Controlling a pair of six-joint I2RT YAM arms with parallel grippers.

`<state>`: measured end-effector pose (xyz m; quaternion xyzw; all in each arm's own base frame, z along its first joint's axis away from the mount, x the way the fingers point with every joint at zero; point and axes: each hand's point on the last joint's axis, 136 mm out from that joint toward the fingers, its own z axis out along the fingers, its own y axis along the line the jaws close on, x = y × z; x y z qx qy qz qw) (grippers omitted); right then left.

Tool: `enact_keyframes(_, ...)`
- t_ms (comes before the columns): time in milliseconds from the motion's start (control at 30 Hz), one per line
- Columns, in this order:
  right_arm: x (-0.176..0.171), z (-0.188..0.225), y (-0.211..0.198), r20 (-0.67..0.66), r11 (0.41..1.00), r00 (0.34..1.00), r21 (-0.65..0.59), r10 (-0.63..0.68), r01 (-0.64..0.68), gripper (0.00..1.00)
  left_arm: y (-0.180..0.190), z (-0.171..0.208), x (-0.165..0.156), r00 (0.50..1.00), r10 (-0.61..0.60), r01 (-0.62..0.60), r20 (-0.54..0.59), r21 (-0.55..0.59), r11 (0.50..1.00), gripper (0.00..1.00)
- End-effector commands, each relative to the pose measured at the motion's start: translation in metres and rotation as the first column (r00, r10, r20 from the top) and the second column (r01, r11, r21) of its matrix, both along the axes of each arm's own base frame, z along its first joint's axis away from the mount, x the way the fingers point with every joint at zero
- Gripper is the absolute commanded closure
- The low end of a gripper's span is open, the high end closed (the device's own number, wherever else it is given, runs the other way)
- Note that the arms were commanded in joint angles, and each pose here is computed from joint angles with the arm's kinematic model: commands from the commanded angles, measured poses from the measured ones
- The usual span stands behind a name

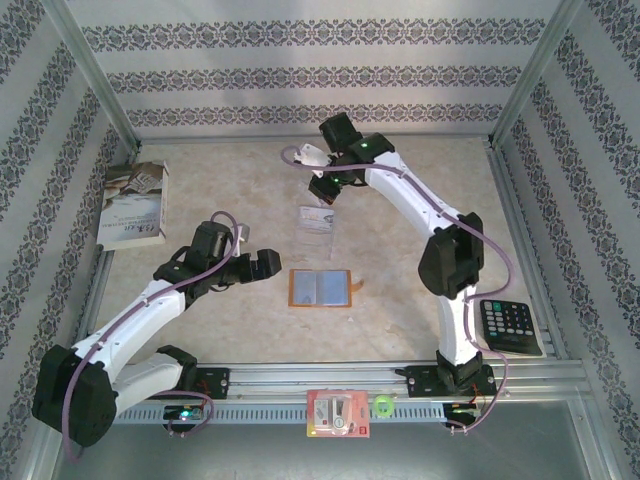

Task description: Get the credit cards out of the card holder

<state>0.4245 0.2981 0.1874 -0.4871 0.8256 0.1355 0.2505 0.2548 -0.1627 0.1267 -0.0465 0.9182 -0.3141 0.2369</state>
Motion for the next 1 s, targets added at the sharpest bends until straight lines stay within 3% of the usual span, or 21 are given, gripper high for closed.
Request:
enact_keyframes(0,-0.004,-0.013,-0.008,-0.057,0.997,0.996,-0.033,0.071,-0.073,1.0,0.012,-0.01,-0.003,0.999,0.017,-0.015,-0.032,0.044,0.999,0.0)
enact_keyframes(967,-0.008,-0.081,-0.011,-0.154,0.962,0.975,-0.196,0.163,-0.192,1.0,0.014,-0.024,0.006,0.997,0.045,-0.043,-0.062,0.032,0.999,0.0)
